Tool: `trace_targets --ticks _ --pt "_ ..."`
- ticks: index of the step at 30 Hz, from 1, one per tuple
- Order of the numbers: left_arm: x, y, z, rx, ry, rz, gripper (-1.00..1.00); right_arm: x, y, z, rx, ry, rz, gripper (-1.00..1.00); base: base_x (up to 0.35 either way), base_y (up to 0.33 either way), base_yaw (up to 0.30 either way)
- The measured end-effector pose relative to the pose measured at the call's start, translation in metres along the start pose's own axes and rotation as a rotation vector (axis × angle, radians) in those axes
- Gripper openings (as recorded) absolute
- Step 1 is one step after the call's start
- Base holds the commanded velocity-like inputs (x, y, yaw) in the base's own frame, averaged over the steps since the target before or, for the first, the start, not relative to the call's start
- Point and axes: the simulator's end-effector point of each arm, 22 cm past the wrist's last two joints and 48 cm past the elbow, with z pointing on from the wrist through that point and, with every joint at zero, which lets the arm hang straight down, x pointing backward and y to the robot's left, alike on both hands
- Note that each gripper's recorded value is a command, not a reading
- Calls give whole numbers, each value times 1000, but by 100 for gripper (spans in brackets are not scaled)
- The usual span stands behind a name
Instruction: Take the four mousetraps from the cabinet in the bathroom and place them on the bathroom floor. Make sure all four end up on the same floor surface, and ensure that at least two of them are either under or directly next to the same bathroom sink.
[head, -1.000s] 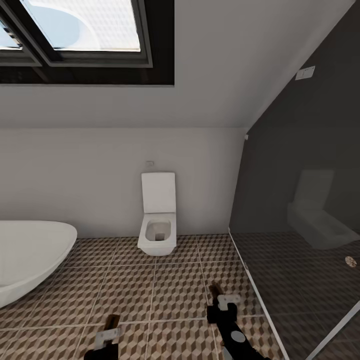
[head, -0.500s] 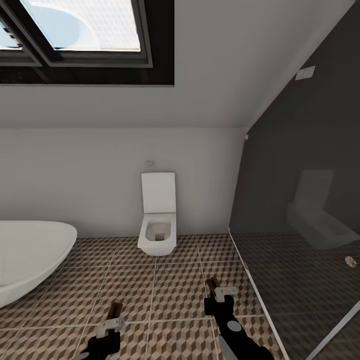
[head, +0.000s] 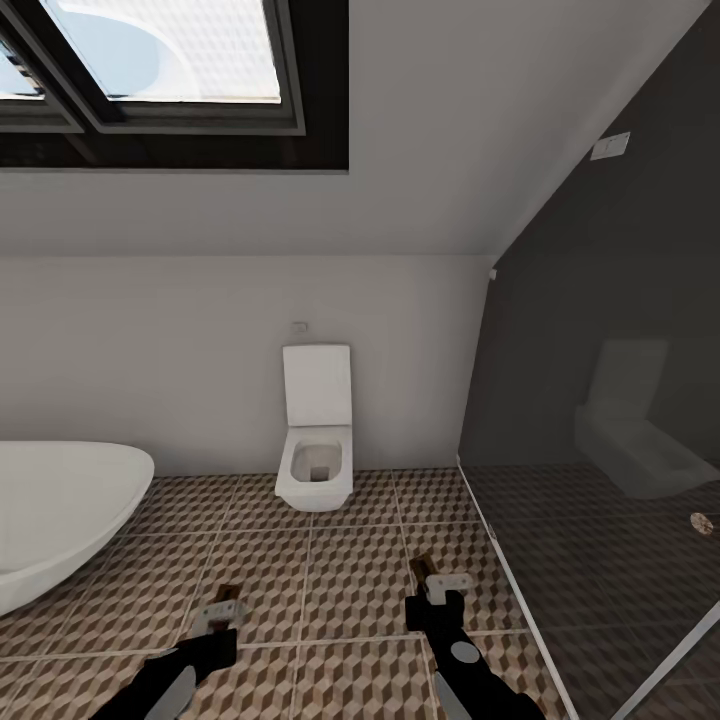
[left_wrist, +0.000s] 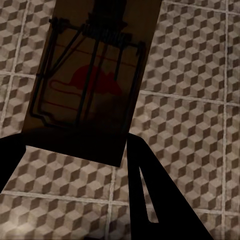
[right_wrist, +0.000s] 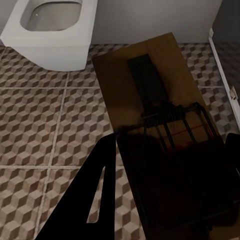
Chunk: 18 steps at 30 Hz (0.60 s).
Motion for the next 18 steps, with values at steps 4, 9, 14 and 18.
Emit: trace_targets --ticks 4,9,14,18 --pt "-4 -9 -3 18 9 6 -100 -1 -1 0 5 0 1 -100 0 0 0" --pt "12 -21 -8 26 110 38 -100 -6 1 0 2 -1 3 -100 0 0 0" --pt "19 -22 -9 14 137 46 -100 -1 9 -2 -18 87 -9 -100 0 0 0" --pt "20 -27 -9 18 141 45 -100 -6 15 -5 -31 114 -17 -100 0 0 0"
